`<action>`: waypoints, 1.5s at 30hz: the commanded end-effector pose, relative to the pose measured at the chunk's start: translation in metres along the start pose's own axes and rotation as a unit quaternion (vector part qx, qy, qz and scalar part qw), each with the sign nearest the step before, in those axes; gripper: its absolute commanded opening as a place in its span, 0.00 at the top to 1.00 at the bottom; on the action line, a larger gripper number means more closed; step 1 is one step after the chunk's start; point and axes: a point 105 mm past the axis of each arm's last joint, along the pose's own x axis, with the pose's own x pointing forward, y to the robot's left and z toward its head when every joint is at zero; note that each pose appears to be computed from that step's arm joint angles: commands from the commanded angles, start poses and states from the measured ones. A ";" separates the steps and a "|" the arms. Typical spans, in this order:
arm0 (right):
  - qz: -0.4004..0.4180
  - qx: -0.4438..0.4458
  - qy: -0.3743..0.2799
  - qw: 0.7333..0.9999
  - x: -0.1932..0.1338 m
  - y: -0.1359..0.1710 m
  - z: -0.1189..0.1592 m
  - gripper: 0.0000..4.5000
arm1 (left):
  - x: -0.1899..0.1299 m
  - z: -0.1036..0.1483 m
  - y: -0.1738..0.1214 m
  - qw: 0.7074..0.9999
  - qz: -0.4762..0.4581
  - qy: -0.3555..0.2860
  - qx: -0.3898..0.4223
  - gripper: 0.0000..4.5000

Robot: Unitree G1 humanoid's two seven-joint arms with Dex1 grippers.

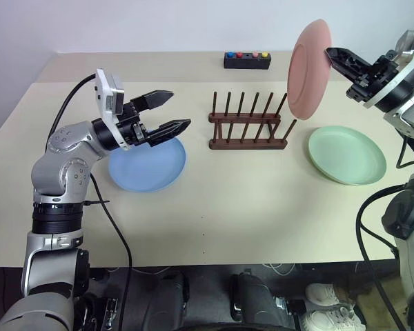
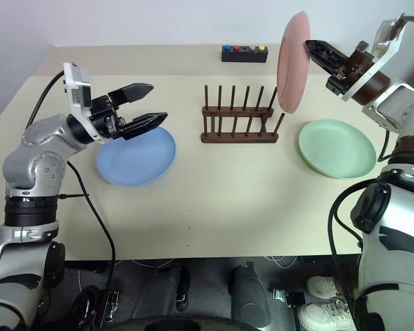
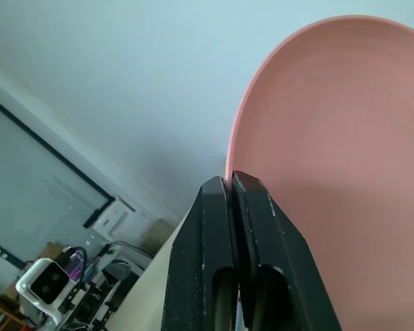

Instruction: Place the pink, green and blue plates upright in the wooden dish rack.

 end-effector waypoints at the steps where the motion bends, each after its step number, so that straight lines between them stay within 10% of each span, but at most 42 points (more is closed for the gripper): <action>1: 0.040 -0.021 -0.017 0.999 0.007 0.020 0.015 1.00 | -0.003 0.014 -0.003 1.000 -0.006 -0.016 0.020 0.00; 45: 0.075 0.015 -0.018 0.997 0.016 0.034 0.015 1.00 | -0.005 0.009 -0.008 0.999 -0.012 -0.018 0.029 0.00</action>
